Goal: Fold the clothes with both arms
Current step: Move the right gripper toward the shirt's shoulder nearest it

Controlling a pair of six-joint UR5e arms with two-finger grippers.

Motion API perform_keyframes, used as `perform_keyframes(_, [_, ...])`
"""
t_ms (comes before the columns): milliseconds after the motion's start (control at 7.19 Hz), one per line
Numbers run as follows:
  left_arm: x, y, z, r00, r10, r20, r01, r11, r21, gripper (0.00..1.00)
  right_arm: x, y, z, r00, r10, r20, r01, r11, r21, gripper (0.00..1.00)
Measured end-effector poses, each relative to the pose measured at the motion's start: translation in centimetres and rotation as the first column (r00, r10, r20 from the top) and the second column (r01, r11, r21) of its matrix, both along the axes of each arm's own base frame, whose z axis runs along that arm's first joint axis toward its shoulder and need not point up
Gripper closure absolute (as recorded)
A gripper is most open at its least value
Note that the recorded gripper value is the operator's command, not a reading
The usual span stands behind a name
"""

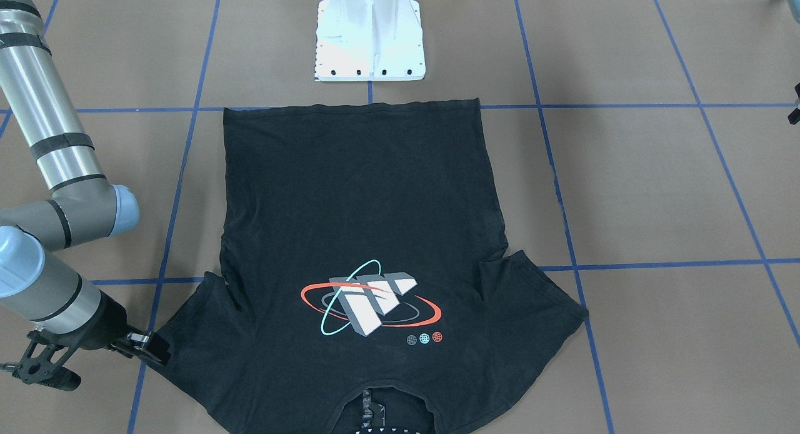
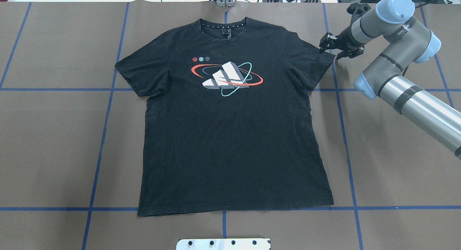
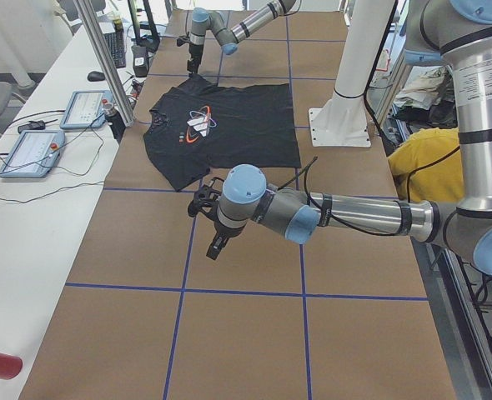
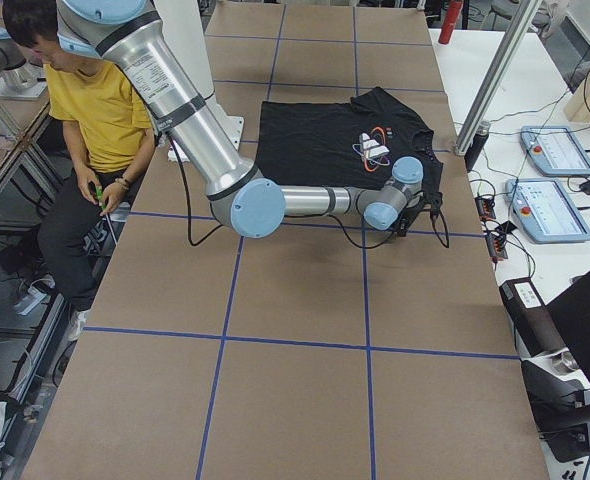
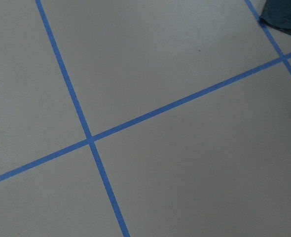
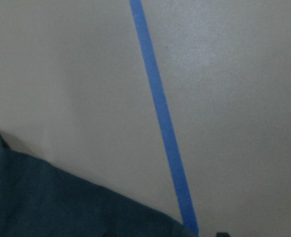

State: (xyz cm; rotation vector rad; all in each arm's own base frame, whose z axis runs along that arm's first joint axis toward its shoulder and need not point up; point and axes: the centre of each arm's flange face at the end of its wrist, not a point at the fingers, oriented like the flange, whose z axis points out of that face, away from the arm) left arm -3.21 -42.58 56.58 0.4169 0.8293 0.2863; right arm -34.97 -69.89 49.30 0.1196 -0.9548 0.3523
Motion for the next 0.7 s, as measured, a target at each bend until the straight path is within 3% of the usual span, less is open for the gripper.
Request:
perform_keyframes(139, [0.0, 0.0, 0.0, 1.0, 0.0, -0.001, 0.0, 1.0, -0.001, 0.0, 0.28, 0.11, 0.27, 1.0, 0.003, -0.003, -0.003, 1.0, -0.001, 0.3])
perform_keyframes(278, [0.01, 0.01, -0.02, 1.0, 0.0, -0.001, 0.0, 1.0, -0.001, 0.0, 0.44, 0.17, 0.44, 1.0, 0.004, -0.005, -0.004, 1.0, -0.003, 0.43])
perform_keyframes(556, [0.0, 0.01, -0.16, 1.0, 0.0, -0.001, 0.0, 1.0, 0.002, 0.0, 0.57, 0.23, 0.58, 1.0, 0.008, -0.005, -0.008, 1.0, -0.008, 0.94])
perform_keyframes(695, [0.0, 0.01, -0.25, 1.0, 0.0, -0.001, 0.0, 1.0, 0.004, 0.0, 0.61, 0.3, 0.68, 1.0, 0.011, -0.004, -0.011, 1.0, -0.013, 1.0])
